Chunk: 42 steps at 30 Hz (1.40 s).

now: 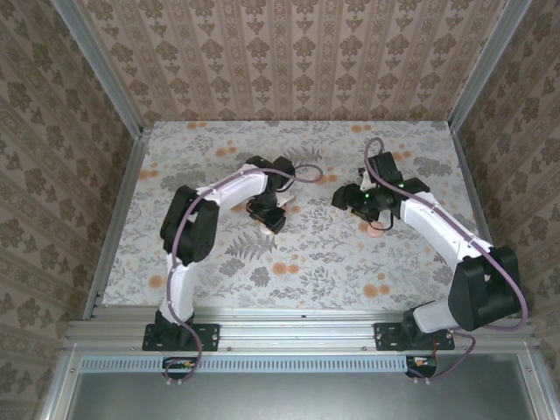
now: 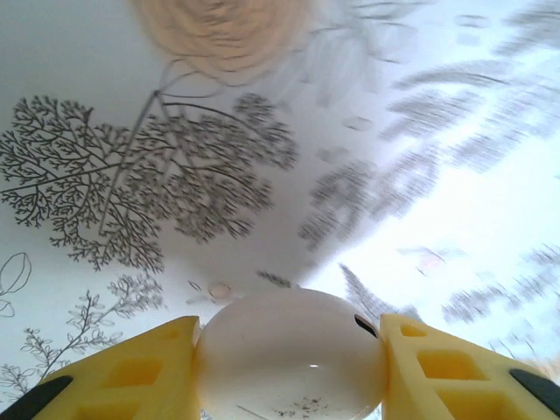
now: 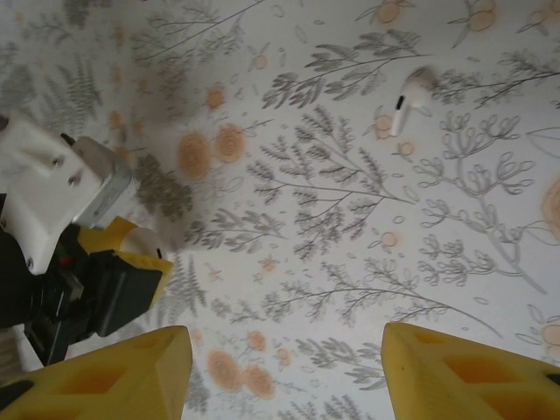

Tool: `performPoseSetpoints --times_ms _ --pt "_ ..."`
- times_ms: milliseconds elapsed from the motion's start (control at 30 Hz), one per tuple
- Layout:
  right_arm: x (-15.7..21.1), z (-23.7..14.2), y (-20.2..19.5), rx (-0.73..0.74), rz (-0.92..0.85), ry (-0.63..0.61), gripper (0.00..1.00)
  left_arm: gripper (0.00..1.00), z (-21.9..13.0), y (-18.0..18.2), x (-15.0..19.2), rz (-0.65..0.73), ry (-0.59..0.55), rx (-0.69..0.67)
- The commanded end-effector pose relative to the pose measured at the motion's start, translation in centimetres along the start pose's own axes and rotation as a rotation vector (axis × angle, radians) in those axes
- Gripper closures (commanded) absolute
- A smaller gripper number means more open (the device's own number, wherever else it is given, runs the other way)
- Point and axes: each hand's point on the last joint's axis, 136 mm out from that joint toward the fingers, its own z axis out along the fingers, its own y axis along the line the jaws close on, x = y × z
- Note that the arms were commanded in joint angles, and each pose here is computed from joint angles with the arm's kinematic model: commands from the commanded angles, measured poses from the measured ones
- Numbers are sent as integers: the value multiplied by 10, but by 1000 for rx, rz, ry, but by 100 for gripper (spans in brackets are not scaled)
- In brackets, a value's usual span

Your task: Insert the wireless bluetooth earbuds into the charging case

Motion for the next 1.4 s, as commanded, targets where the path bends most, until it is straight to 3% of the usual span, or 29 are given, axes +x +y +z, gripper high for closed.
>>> performPoseSetpoints --times_ms 0,300,433,600,867,1367 --pt "7 -7 14 -192 15 75 41 63 -38 -40 -6 286 -165 109" --pt "44 -23 40 -495 38 349 49 66 -99 -96 -1 767 -621 70" --pt "60 -22 41 -512 36 418 52 68 -108 -115 12 928 -693 29" --pt "81 -22 55 -523 6 464 52 71 -97 -128 24 1088 -660 -54" --pt "104 -12 59 -459 -12 471 53 71 -101 -136 20 1105 -688 -69" --pt "115 -4 73 -517 24 500 57 72 -110 -141 14 1070 -756 -81"
